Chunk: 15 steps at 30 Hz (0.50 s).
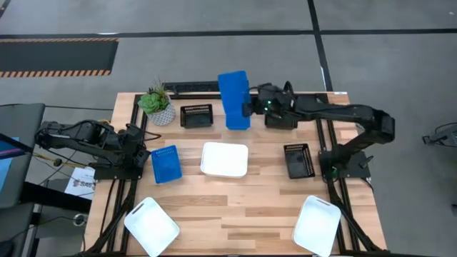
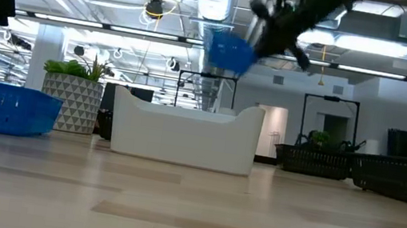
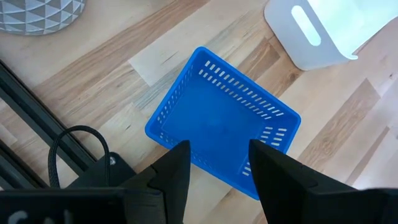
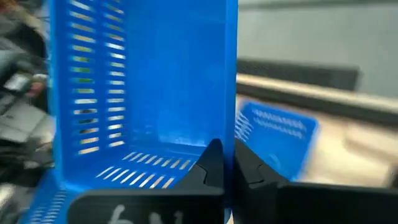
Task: Stack baskets by color
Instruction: Stack the bottom blue bin on top of the top blue bin
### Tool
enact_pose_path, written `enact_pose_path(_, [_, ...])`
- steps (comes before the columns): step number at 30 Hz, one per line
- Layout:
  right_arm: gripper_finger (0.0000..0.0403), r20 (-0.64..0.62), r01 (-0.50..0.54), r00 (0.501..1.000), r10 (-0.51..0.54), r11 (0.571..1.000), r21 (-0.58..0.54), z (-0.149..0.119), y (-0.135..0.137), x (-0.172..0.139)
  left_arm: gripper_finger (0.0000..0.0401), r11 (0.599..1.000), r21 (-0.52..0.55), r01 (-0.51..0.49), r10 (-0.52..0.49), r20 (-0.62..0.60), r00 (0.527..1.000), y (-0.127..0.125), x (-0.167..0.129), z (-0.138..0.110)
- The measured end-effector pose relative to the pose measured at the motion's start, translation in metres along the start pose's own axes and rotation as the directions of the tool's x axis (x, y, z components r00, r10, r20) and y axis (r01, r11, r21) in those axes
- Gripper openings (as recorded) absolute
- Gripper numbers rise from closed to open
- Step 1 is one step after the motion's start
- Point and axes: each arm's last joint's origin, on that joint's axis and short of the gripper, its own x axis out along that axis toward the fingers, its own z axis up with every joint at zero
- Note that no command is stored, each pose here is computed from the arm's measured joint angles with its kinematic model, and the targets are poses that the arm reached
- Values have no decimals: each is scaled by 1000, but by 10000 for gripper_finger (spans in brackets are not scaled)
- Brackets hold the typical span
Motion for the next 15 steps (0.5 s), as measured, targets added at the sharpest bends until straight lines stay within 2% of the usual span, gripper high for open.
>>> enact_pose_path(3, [8,-37,57,998,-55,996,62,-16,-19,21,150,1000,0,0,0,0,1000,0,0,0])
enact_pose_path(8, [30,-70,90,994,-80,985,150,-38,-32,42,150,1000,-2,-7,7,12,1000,0,0,0])
enact_pose_path(15, [18,-136,159,982,-134,969,192,-58,-45,67,150,1000,-3,-7,7,12,1000,0,0,0])
